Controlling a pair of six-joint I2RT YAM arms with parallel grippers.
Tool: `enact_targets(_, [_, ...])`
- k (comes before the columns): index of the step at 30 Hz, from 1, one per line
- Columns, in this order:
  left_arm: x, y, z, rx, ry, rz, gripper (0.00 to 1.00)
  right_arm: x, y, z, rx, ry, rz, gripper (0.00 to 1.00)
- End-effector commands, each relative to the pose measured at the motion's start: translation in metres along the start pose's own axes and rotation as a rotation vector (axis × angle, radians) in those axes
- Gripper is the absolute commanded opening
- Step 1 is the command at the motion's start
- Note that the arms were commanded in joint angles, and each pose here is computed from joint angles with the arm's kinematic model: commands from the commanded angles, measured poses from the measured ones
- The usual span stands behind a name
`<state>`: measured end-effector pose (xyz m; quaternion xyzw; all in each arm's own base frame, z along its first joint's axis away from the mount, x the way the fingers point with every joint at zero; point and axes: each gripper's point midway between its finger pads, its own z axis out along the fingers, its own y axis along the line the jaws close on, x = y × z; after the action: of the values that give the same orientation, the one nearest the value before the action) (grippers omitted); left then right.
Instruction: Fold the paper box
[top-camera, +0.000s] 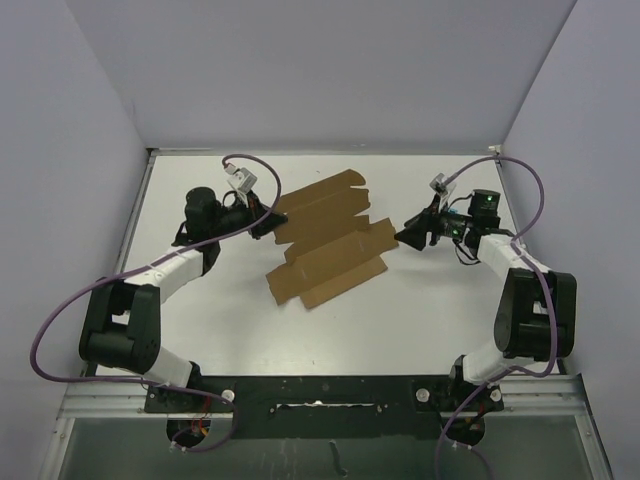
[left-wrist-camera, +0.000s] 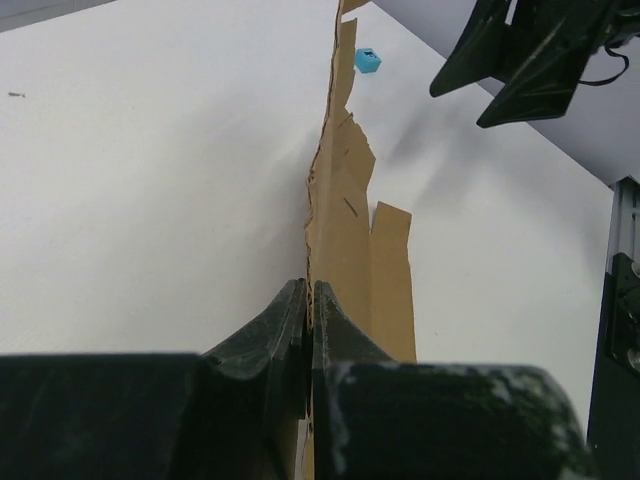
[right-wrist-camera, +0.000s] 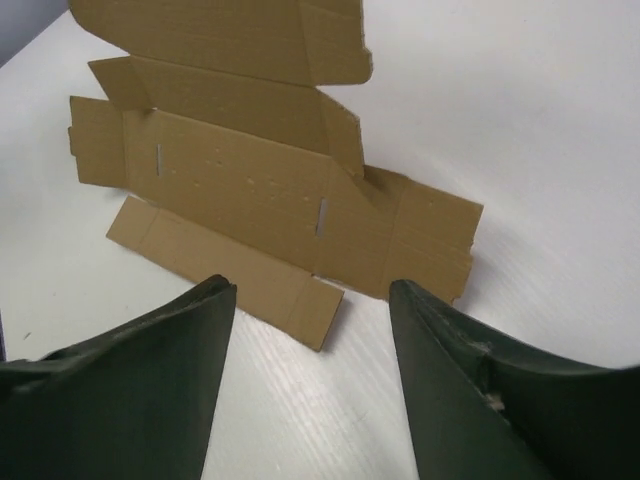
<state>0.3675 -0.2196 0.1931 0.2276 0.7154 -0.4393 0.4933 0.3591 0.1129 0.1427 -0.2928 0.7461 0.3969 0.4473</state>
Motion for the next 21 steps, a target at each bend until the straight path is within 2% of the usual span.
enact_targets(1, [-0.045,-0.037,-0.010,0.124,-0.123,0.232,0.00,-0.037,-0.025,0.000,0.083,-0.094,-0.039,0.48])
enact_targets(2, [-0.046,-0.039,-0.011,0.134,-0.127,0.244,0.00,-0.036,-0.036,-0.001,0.135,-0.082,-0.014,0.33])
enact_targets(3, [-0.047,-0.042,-0.013,0.148,-0.135,0.256,0.00,-0.036,-0.043,-0.001,0.164,-0.075,0.007,0.23])
enact_targets(6, [-0.050,-0.054,-0.016,0.204,-0.151,0.282,0.00,-0.032,-0.042,0.008,0.133,-0.087,0.043,0.11])
enact_targets(11, [-0.050,-0.064,-0.018,0.265,-0.151,0.288,0.00,-0.028,-0.024,0.027,0.034,-0.076,-0.007,0.07])
enact_targets(21, [-0.047,-0.068,-0.018,0.295,-0.138,0.273,0.00,-0.039,0.000,0.021,-0.033,-0.109,-0.127,0.05])
